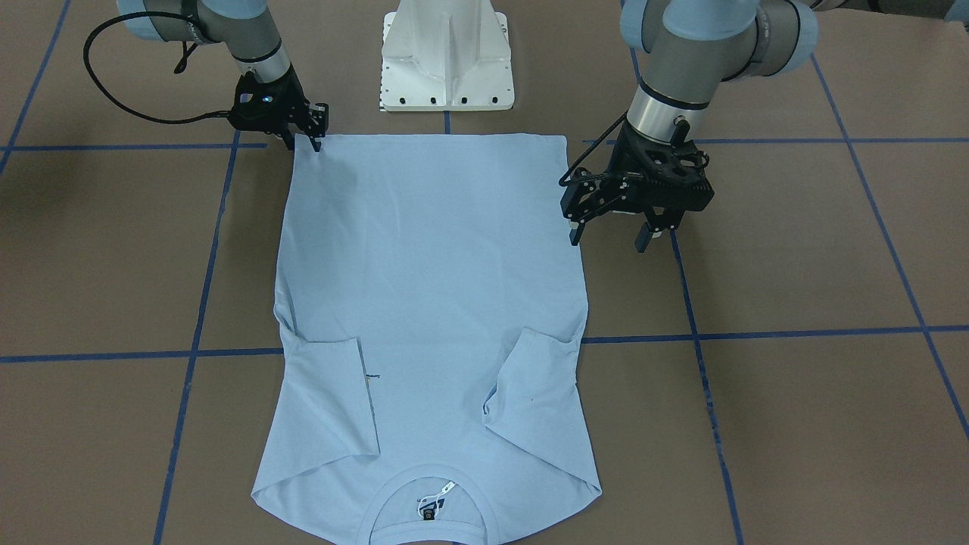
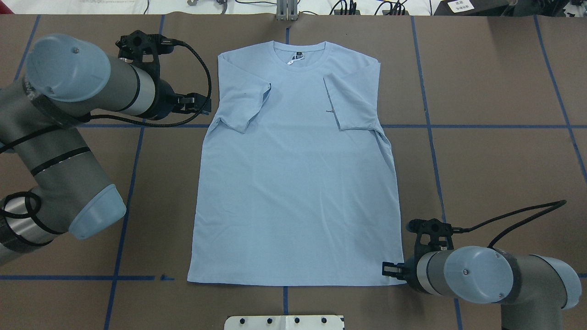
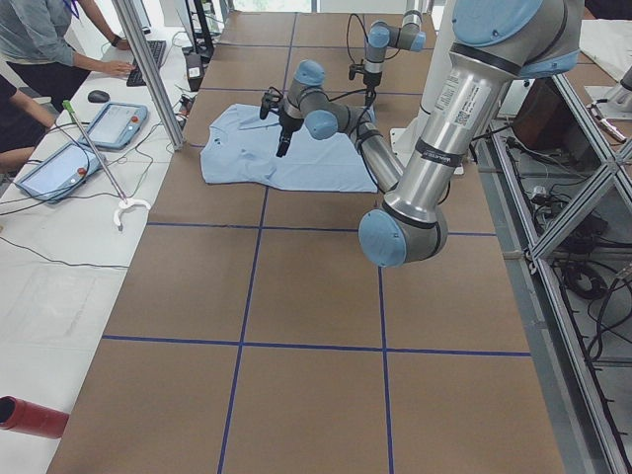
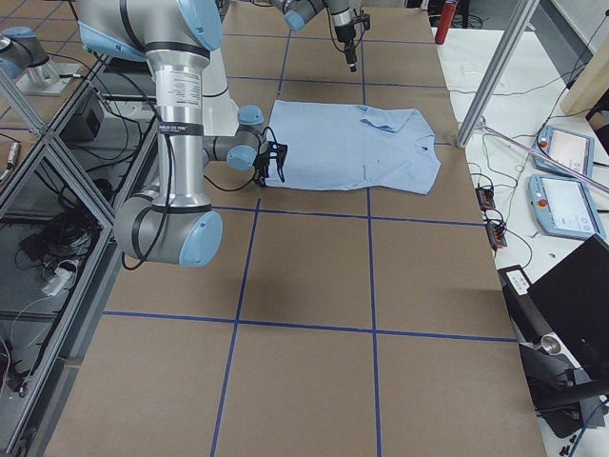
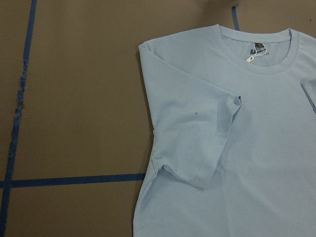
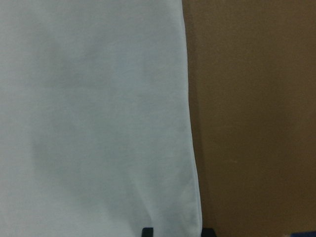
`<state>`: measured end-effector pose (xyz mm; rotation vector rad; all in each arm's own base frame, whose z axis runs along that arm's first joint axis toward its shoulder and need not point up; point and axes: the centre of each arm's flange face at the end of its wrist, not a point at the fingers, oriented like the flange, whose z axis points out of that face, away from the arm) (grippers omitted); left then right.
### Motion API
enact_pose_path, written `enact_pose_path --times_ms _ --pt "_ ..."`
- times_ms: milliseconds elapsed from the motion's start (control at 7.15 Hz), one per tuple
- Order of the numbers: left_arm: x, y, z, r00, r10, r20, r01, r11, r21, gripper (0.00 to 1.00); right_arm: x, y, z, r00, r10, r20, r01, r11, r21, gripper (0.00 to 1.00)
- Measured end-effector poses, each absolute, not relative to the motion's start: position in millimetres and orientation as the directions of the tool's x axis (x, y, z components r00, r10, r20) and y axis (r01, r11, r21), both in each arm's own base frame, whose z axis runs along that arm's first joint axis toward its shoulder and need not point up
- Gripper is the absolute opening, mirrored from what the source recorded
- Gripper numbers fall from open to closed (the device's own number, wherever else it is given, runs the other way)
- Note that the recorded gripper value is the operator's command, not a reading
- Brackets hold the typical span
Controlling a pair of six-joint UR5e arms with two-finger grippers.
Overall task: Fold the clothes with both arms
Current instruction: 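Move both grippers to the shirt hem corners nearest the robot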
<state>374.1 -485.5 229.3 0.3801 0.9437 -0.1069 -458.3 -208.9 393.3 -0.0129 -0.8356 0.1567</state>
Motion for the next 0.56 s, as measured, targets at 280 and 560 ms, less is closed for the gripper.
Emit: enact_pose_path --times_ms 280,560 --pt "374.1 -485.5 229.3 0.588 0.076 -0.806 0.253 0.928 0.272 1.00 -455.1 -206.2 392.8 0.661 0.142 0.736 -0.124 0.989 -0.080 0.24" --pt "374.6 -485.2 229.3 0.588 0.076 -0.806 0.253 0.928 0.272 1.00 -451.0 -204.4 393.9 0.664 0.142 0.734 -0.118 0.989 -0.085 0.02"
